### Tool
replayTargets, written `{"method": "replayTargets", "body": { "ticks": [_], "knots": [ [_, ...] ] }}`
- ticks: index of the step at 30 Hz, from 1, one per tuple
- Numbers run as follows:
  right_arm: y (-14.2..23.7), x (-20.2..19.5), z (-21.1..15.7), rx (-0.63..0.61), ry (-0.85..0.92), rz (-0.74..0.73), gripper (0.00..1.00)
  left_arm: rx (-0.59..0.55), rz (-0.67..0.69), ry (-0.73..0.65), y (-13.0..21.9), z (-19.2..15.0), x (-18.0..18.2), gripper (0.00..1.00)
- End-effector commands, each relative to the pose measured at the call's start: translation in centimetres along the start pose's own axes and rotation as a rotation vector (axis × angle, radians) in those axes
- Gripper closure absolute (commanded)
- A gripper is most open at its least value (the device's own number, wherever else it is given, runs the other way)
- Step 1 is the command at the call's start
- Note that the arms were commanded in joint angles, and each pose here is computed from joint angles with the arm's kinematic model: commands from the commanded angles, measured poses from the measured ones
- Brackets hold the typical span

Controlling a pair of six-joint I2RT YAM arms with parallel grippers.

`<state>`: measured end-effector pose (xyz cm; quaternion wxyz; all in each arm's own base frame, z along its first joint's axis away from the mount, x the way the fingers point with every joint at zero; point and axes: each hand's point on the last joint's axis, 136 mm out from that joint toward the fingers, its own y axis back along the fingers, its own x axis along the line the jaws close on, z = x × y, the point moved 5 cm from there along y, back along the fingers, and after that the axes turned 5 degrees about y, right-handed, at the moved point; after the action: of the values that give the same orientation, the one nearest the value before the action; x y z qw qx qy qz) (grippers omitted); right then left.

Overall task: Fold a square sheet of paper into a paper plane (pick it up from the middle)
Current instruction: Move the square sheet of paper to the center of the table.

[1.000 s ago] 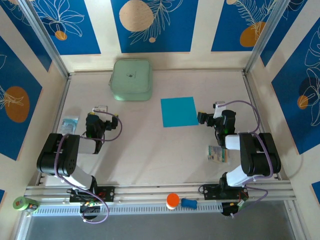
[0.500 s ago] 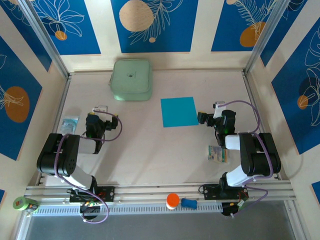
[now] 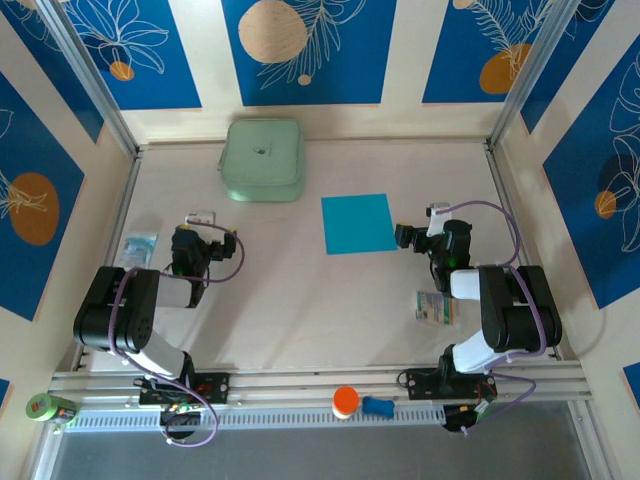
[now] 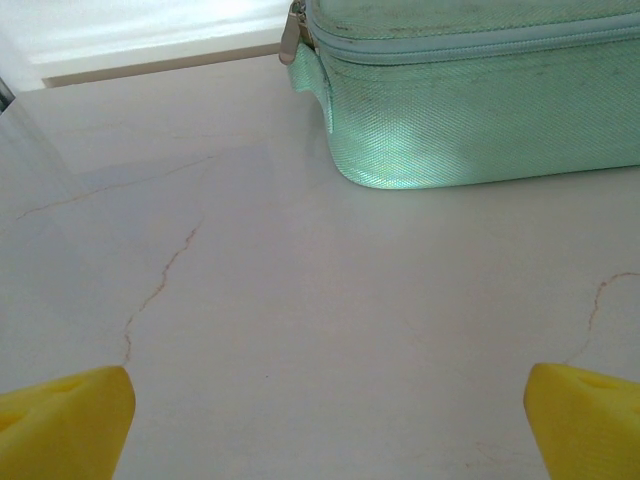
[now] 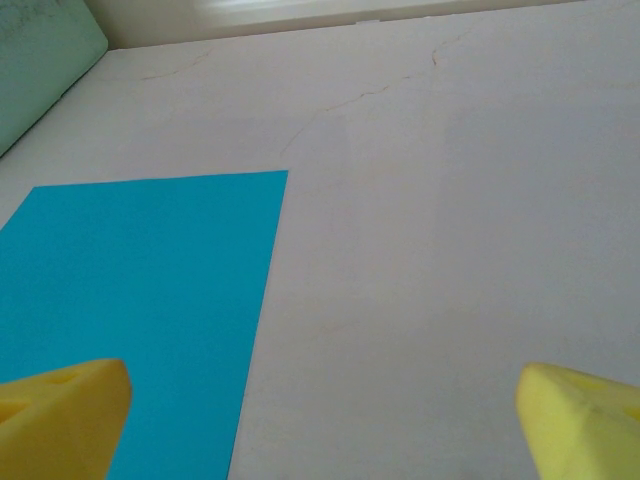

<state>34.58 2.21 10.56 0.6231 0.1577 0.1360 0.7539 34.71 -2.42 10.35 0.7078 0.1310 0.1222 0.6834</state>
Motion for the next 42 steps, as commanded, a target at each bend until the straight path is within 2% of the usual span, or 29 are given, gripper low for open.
{"method": "replayTargets", "body": {
  "ticks": [1,6,9,11,14,17,19,22,27,31,34,42],
  "knots": [
    [0.0,0.6,1.0,-0.035,0.032,0.06,0.0,-0.038,-0.012,-0.001,0.2,0.5,0.1,0.01],
    [0.9,1.9,2.8,-0.034,0.098,0.03,0.01,-0.088,0.02,0.01,1.8,2.0,0.5,0.01],
    [1.7,3.2,5.0,-0.031,0.155,-0.026,0.01,-0.092,0.06,0.024,2.9,3.6,1.0,0.01],
    [2.1,3.9,6.4,-0.008,0.129,-0.039,0.01,-0.109,0.08,0.046,3.6,5.0,1.2,0.01],
    [2.5,4.9,8.3,0.108,0.001,-0.015,0.01,-0.127,0.074,0.146,4.8,7.8,1.1,0.0],
    [2.3,6.4,9.3,0.239,-0.144,0.073,0.01,-0.117,0.075,0.303,6.2,10.3,1.1,0.0],
    [1.8,8.1,9.7,0.302,-0.216,0.174,0.01,-0.094,0.032,0.379,6.7,11.5,0.6,0.01],
    [0.5,9.3,9.6,0.433,-0.355,0.211,0.01,-0.047,-0.038,0.452,6.8,12.5,-0.3,0.01],
    [-1.8,10.4,7.8,0.602,-0.462,0.236,0.0,0.102,-0.15,0.516,5.9,12.2,-2.1,0.01],
    [-3.5,11.0,5.8,0.72,-0.474,0.185,0.0,0.185,-0.263,0.555,4.8,11.4,-3.8,0.01],
    [-4.7,11.7,4.6,0.784,-0.475,0.19,0.03,0.239,-0.28,0.577,4.0,10.6,-4.2,0.0],
    [-7.9,13.1,3.1,0.846,-0.423,0.152,0.05,0.303,-0.261,0.594,3.1,9.5,-4.3,0.01]
  ]
}}
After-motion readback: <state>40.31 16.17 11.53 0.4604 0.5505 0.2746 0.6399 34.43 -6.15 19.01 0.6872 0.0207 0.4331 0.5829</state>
